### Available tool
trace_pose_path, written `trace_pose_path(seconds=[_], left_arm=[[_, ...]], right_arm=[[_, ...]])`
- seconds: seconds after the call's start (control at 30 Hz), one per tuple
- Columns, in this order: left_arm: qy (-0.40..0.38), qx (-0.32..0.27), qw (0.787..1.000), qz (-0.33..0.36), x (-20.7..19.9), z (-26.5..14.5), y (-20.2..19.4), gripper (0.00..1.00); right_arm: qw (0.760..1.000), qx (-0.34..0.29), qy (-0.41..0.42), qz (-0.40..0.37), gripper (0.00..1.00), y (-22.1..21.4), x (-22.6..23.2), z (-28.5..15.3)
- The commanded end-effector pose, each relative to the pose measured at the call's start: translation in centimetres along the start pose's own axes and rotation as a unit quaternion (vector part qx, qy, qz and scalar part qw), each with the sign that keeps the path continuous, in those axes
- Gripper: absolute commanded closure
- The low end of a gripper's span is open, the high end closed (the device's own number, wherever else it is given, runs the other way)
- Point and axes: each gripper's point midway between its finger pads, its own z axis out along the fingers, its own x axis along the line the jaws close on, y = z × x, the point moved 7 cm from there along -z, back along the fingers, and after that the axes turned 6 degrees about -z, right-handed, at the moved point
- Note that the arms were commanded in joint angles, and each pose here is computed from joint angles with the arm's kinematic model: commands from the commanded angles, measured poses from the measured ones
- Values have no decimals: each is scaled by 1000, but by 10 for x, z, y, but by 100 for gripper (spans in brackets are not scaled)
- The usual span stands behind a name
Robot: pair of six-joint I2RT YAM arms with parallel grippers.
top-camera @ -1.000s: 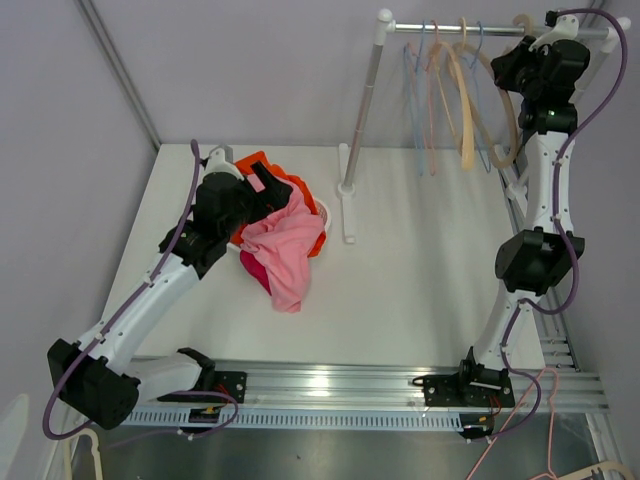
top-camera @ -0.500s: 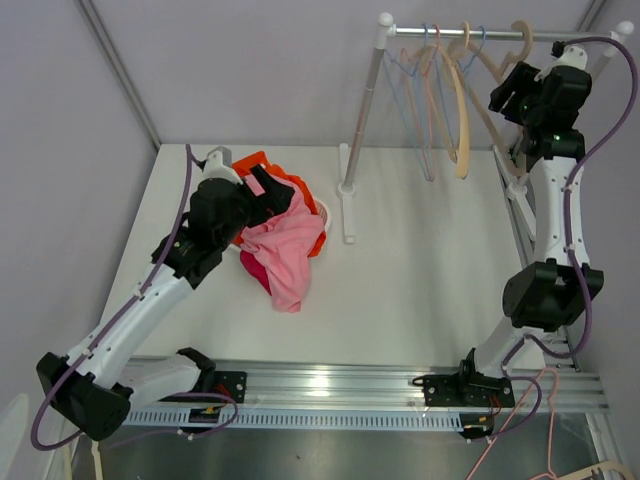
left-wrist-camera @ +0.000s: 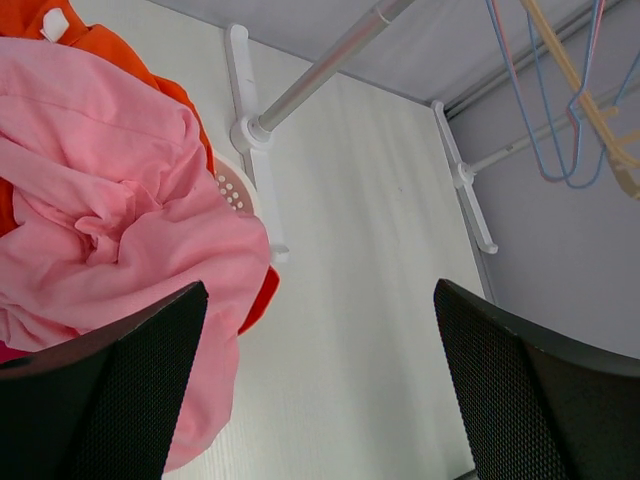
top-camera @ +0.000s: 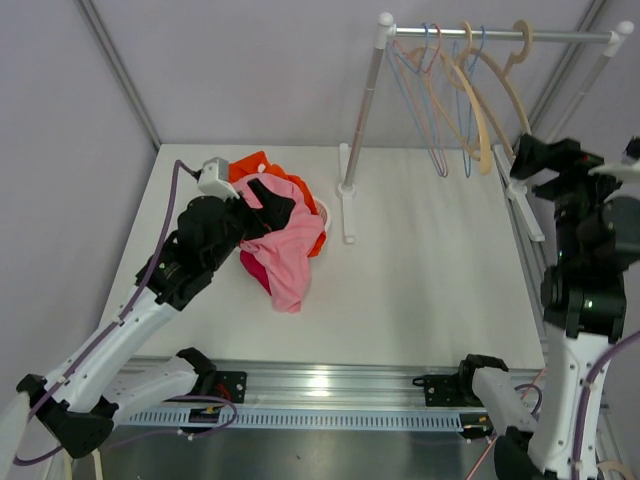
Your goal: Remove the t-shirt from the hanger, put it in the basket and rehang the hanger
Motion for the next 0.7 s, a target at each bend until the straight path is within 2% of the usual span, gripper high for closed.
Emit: trace_pose_path(seconds=[0.0, 0.13, 0.23, 0.37, 0.43, 0.47, 0.5, 0.6, 0.67], left_arm=[[8, 6, 999, 31, 9, -7, -7, 0], [92, 21, 995, 30, 31, -1, -18, 0], [141, 69, 986, 56, 43, 12, -33, 1], [158, 162, 966, 123, 44, 36, -51, 0], [168, 235, 943, 166, 56, 50, -75, 1], [153, 250, 940, 177, 45, 51, -80, 1], [179, 266, 927, 194, 50, 52, -91, 1], [194, 246, 925, 214, 41, 43, -103, 1], [172, 236, 935, 201, 34, 28, -108, 0]], right_arm=[[992, 65, 75, 84, 0, -55, 16, -15], [975, 126, 150, 107, 0, -95, 37, -50], [971, 145, 166, 88, 0, -107, 41, -73], [967, 161, 185, 71, 1, -106, 40, -97], [966, 172, 182, 64, 0, -108, 37, -104], [967, 169, 183, 59, 1, -107, 36, -107], [967, 166, 185, 59, 1, -105, 36, -109], [964, 175, 189, 61, 1, -106, 36, -113], [961, 188, 196, 61, 1, -109, 36, -117]])
